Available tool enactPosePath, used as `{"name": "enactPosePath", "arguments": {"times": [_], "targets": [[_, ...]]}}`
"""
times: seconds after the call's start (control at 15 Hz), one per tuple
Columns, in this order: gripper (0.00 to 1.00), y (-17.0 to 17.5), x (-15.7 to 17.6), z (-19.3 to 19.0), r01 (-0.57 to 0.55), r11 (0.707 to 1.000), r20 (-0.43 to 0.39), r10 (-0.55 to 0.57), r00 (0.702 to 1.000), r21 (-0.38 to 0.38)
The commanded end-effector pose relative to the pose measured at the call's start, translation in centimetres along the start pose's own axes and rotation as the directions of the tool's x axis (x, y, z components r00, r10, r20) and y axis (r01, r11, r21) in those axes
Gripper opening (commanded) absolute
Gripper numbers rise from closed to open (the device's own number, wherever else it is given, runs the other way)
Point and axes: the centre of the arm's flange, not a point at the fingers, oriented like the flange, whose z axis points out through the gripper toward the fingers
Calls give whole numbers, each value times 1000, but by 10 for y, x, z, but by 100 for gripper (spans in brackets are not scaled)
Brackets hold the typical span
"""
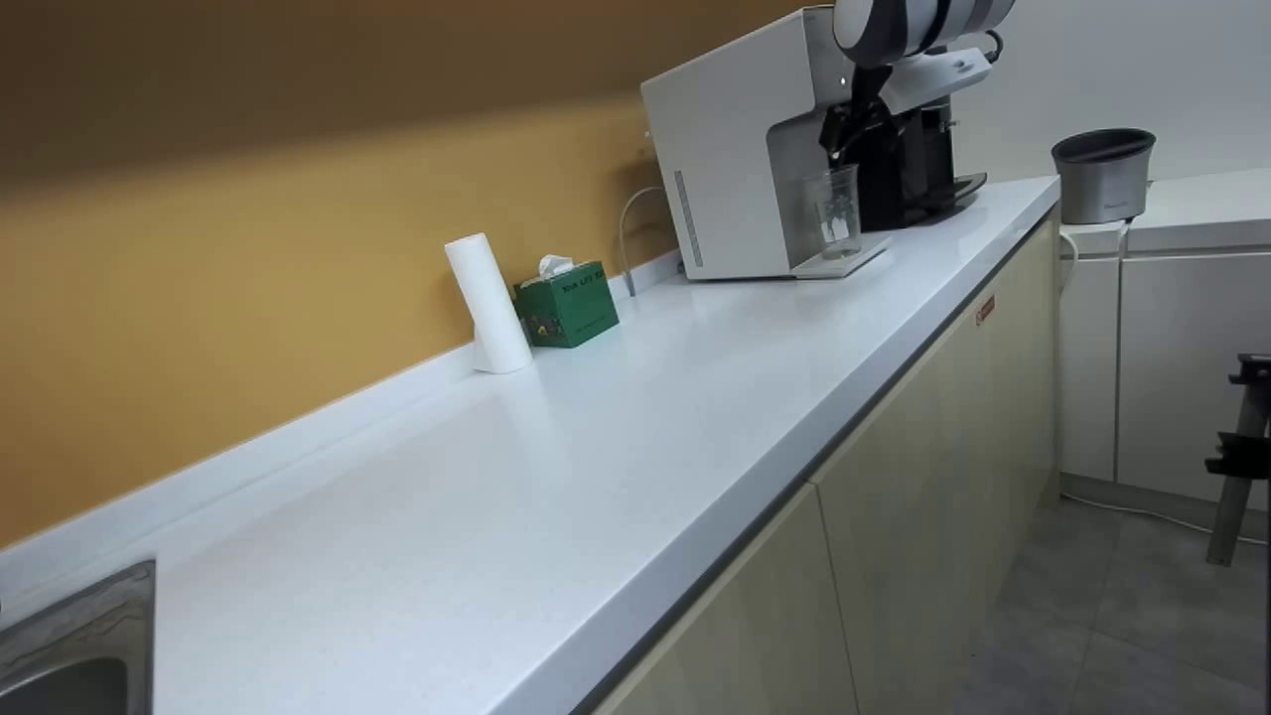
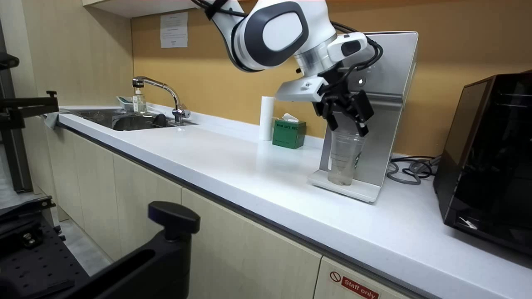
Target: Remove the cup from the dispenser
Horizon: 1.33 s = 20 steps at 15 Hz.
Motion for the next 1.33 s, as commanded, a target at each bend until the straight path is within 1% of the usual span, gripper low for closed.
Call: {"name": "enactPosePath", "arguments": {"times": [0.0, 0.47, 1.07, 1.27], "targets": [[100, -2, 15, 10, 8, 1000, -24, -9, 1000, -16], [100, -8, 28, 23, 13, 999, -61, -15, 998, -37], [100, -5, 35, 11, 5, 999, -117, -9, 993, -33], [100, 2, 36, 14, -14, 999, -110, 9, 994, -47]]}}
